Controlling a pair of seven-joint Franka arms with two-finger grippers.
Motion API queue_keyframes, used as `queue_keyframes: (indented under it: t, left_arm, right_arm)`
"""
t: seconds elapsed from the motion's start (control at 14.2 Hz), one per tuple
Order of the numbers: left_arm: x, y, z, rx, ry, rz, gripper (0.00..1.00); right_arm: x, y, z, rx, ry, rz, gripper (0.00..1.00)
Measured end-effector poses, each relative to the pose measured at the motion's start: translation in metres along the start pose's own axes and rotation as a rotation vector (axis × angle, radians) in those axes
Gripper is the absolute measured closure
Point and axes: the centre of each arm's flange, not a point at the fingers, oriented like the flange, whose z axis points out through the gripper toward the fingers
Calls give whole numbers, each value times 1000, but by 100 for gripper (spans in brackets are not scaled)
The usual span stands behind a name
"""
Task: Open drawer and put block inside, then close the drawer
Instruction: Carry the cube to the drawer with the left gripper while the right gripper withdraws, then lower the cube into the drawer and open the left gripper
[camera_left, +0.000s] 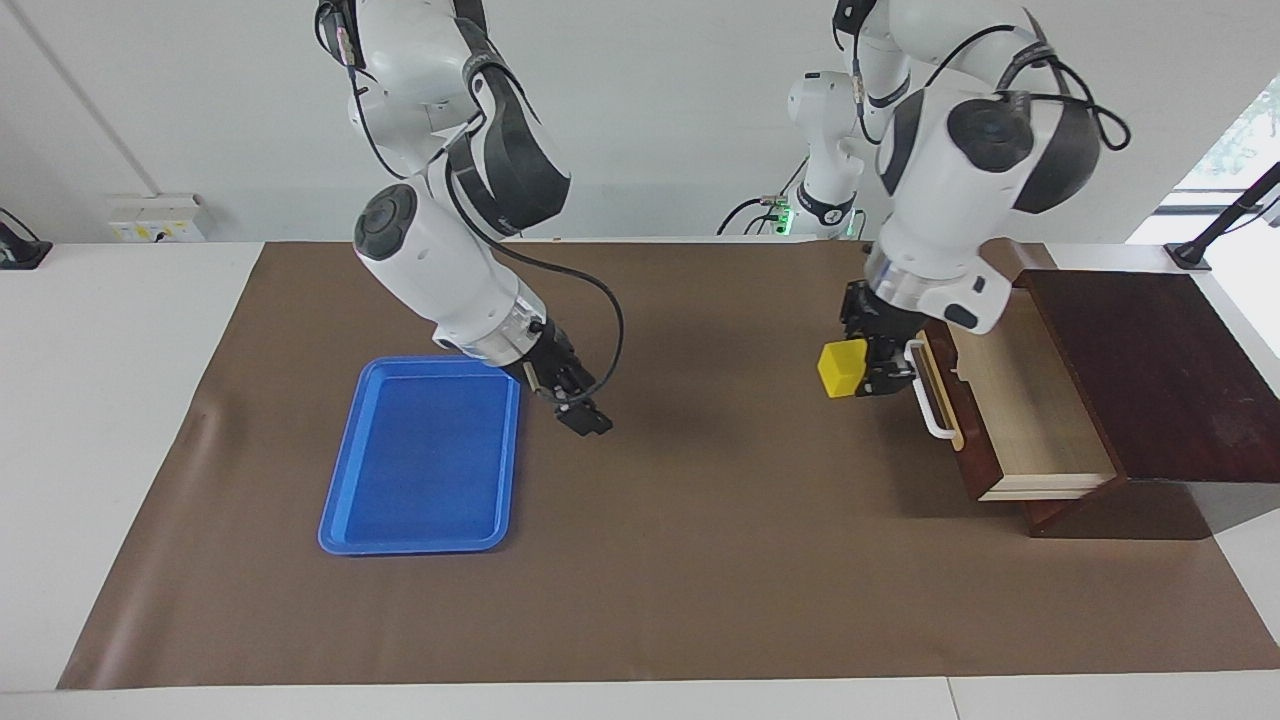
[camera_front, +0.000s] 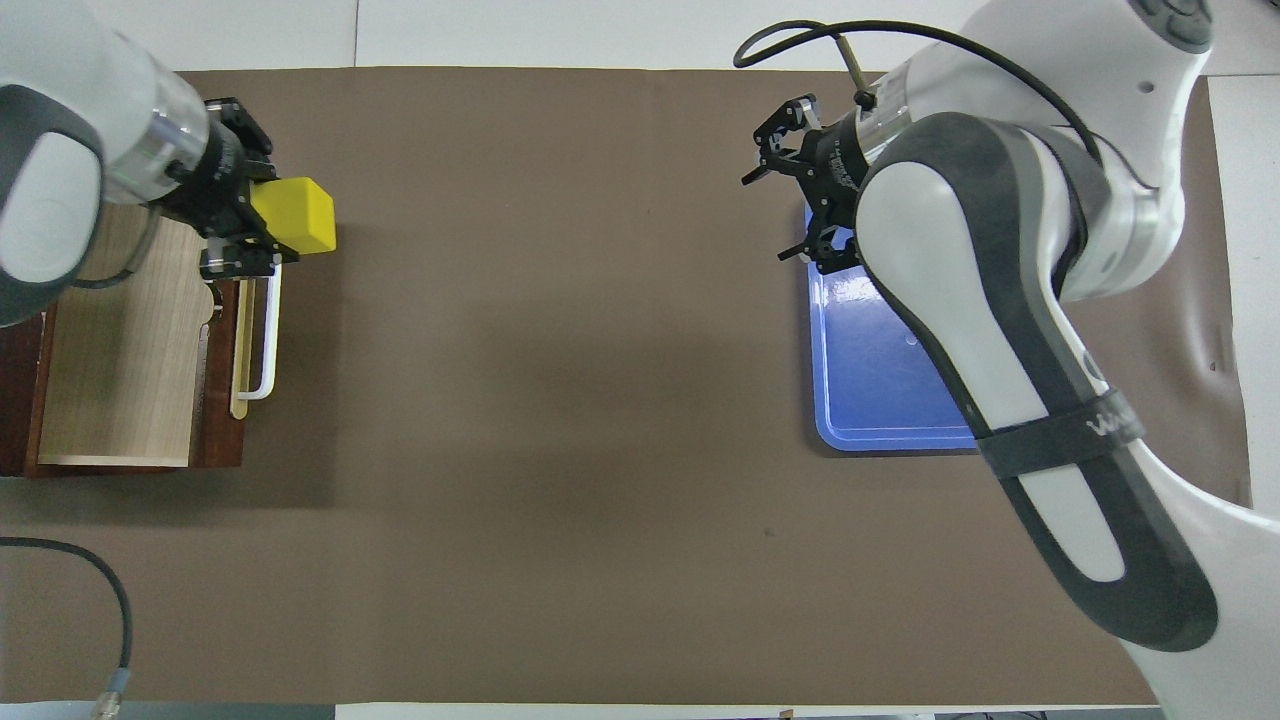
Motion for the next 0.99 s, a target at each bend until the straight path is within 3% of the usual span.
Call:
queue_keyframes:
  t: [0.14, 0.35, 0.63, 0.78, 0.99]
  left_arm:
    - [59, 4, -8, -7, -7, 15, 44]
    - [114, 4, 7, 5, -7, 64, 44]
    - [138, -3, 53, -2, -6, 119, 44]
    - [145, -6, 70, 10, -7, 132, 44]
    - [162, -9, 86, 13, -7, 140, 44]
  right_arm:
    - [25, 27, -37, -52, 27, -102, 19]
    - [45, 66, -90, -149, 120, -292, 19]
    - [42, 95, -134, -246, 205, -512, 12]
    - [40, 105, -143, -280, 207, -585, 1]
    - [45, 115, -138, -315, 168, -724, 0]
